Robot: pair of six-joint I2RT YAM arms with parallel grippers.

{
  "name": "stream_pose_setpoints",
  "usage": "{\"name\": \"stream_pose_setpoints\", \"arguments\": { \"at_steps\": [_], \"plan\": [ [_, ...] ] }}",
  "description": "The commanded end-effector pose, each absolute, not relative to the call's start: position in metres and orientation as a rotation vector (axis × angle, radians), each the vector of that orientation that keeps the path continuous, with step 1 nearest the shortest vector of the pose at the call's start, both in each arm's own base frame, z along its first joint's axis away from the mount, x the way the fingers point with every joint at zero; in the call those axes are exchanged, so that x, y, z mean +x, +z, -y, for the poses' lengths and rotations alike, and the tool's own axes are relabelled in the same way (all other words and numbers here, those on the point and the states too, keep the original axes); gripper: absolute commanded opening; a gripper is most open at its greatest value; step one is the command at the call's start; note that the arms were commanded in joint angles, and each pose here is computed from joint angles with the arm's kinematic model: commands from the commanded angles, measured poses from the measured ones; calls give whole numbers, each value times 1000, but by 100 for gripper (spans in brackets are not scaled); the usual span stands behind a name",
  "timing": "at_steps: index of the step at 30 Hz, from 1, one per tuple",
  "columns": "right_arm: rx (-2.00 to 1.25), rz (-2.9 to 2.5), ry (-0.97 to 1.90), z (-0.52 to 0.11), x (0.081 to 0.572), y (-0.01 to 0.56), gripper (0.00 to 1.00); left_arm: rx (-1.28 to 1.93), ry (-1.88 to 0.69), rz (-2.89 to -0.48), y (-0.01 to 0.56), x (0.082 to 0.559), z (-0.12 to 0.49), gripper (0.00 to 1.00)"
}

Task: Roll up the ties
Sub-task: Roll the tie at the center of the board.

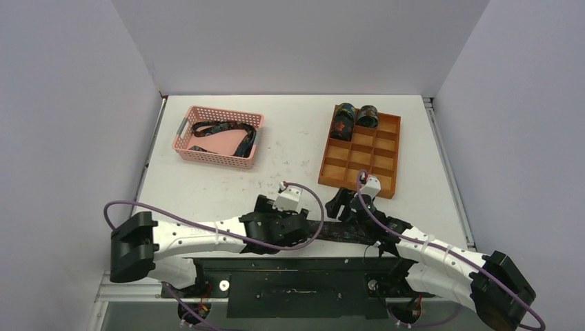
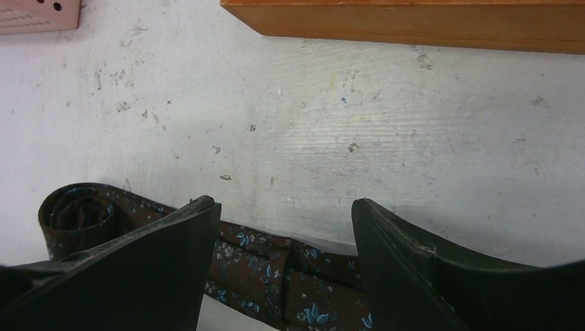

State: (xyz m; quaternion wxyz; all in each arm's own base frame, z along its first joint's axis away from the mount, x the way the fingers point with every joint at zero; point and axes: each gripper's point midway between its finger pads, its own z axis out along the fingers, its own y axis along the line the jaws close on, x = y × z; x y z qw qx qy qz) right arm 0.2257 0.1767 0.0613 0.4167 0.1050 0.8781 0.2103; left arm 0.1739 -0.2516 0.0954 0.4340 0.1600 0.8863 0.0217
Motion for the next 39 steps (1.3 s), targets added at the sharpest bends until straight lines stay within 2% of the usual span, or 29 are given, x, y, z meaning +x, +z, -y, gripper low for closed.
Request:
{"name": "stream_pose_setpoints", "arguments": {
  "at_steps": [1, 5, 6, 9, 14, 23, 39],
  "plan": [
    [140, -2127, 743, -208, 232, 102, 71, 275, -136, -2199, 130, 180, 250, 97],
    [-32, -2073, 1027, -256, 217, 134, 66, 67, -379, -2199, 144, 199, 222, 100],
    [-65, -2071, 1069, -268, 212, 139, 65, -34, -457, -2180, 148, 212, 208, 97],
    [-161, -2087, 1095, -301, 199, 146, 62, -211, -687, -2098, 160, 230, 183, 92],
    [-226, -2121, 1133, -343, 190, 147, 57, -352, -832, -2113, 143, 247, 154, 90],
    [-282, -2206, 1088, -379, 187, 122, 47, -525, -917, -2178, 98, 247, 150, 89],
    [-219, -2317, 950, -355, 206, 76, 41, -511, -928, -2192, 88, 246, 152, 89]
  ]
}}
